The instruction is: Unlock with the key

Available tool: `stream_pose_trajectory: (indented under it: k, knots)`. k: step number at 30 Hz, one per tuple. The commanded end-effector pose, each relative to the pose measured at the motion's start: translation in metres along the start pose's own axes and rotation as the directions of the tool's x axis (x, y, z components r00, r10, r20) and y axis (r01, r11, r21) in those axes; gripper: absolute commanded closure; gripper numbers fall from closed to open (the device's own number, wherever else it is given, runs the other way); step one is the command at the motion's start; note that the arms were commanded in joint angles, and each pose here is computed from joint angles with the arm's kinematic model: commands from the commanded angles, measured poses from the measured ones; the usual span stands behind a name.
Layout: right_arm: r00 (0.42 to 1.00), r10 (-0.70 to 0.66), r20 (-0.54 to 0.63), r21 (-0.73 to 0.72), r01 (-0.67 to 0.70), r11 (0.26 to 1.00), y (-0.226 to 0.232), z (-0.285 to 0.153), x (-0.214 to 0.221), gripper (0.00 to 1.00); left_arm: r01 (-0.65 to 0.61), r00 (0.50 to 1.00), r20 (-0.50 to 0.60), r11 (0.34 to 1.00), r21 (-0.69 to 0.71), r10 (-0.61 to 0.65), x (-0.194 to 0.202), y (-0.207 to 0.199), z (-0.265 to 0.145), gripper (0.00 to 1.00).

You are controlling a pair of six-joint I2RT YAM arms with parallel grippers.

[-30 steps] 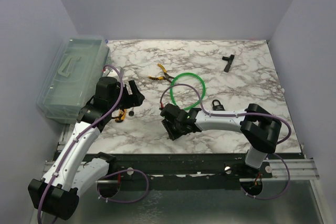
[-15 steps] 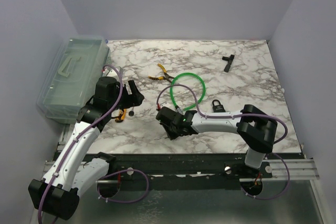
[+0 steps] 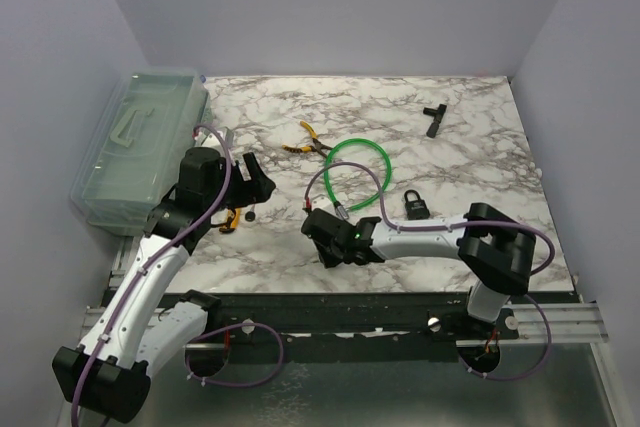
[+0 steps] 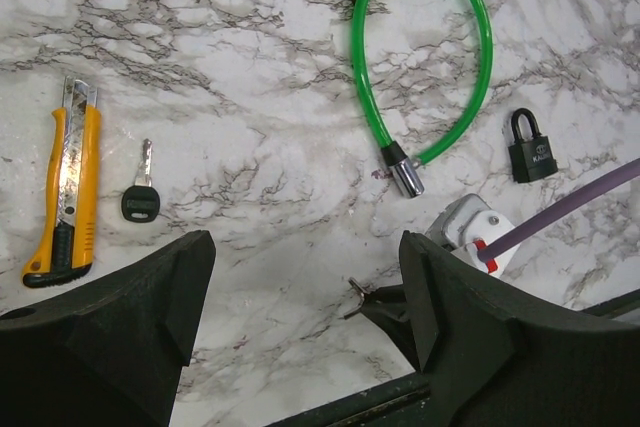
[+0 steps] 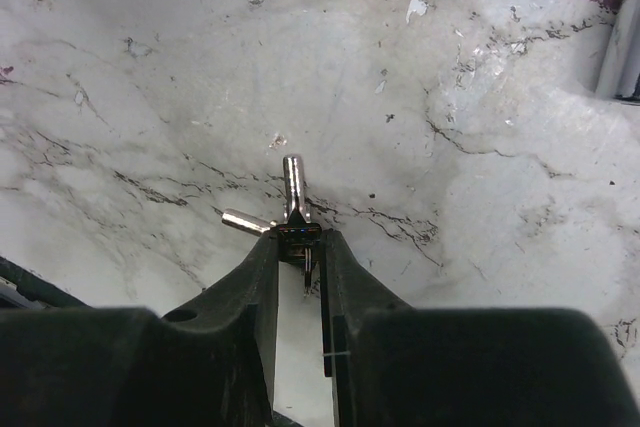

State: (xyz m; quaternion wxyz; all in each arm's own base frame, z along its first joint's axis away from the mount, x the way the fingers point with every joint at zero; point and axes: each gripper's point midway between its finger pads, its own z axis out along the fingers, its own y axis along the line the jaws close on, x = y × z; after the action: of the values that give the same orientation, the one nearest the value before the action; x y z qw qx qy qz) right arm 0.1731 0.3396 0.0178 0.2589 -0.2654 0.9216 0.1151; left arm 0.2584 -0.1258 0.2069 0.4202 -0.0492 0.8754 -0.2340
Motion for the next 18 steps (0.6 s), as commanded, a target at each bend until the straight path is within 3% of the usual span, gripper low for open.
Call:
stream_pose_trajectory:
  k: [1,18]
  knots:
    - [0.999,0.032,-0.005,0.085,-0.031,0.996,-0.021,0.009,0.020,0.94,0.037,0.999,0.007,0.998,0.046,-0.038,0.000,-0.009,-0.006,0.19]
    - [0.969,0.136,0.205,0.003,-0.140,0.990,-0.017,-0.007,-0.012,0.95,0.255,0.964,-0.132,0.949,0.185,-0.233,0.032,-0.036,-0.011,0.19]
